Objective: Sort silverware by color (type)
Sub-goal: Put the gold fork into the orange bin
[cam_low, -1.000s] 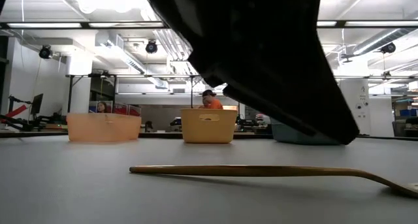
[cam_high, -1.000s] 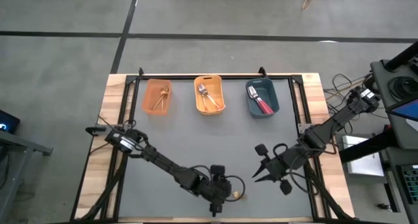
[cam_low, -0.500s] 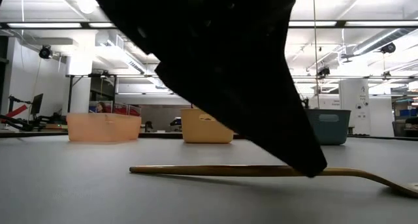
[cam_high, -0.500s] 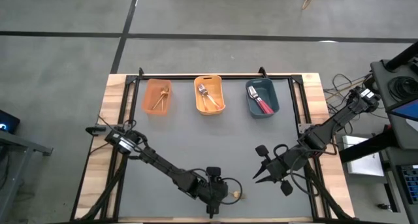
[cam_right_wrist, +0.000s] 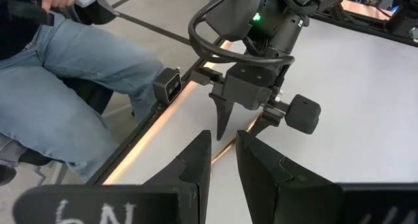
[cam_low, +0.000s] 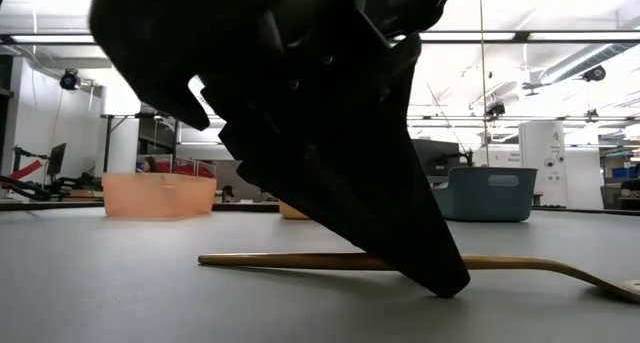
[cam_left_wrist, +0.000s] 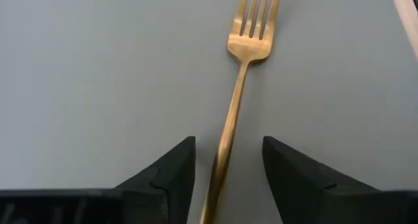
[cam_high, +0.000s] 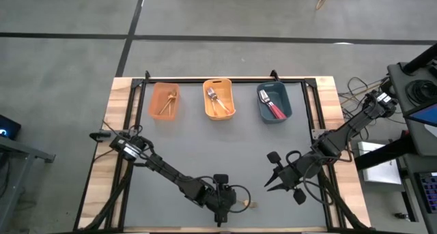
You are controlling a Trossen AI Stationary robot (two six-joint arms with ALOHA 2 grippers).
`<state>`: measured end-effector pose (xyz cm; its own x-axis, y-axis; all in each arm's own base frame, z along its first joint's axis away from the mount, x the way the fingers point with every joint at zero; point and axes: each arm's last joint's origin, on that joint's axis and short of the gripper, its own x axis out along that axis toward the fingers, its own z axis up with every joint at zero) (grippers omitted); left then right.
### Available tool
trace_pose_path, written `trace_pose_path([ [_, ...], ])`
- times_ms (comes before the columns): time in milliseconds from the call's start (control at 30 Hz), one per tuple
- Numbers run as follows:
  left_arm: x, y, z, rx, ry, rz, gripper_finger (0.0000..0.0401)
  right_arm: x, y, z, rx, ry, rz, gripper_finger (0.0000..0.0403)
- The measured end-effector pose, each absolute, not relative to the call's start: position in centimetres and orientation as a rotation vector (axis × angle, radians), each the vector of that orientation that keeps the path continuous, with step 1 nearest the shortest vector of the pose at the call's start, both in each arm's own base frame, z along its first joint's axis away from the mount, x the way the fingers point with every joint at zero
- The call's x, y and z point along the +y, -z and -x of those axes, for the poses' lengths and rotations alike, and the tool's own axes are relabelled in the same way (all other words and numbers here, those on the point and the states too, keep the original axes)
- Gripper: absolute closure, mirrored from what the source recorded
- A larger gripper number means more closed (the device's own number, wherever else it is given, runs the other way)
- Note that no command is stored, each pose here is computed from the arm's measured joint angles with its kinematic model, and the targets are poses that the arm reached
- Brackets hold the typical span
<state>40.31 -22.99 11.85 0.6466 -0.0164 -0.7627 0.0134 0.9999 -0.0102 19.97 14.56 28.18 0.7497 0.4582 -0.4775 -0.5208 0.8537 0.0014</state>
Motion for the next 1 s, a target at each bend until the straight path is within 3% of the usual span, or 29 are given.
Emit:
trace_pose_path([
  [500, -22.9, -11.8, -40.2, 0.874, 0.003, 0.014, 0.0388, 14.5, -27.9, -19.9, 0.494, -0.536, 0.14, 0.0339],
  [1000, -22.8, -13.3, -40.1, 0.854, -0.02, 0.023, 0.0398, 14.5, -27.8, -19.9, 0.498, -0.536, 0.142, 0.0339],
])
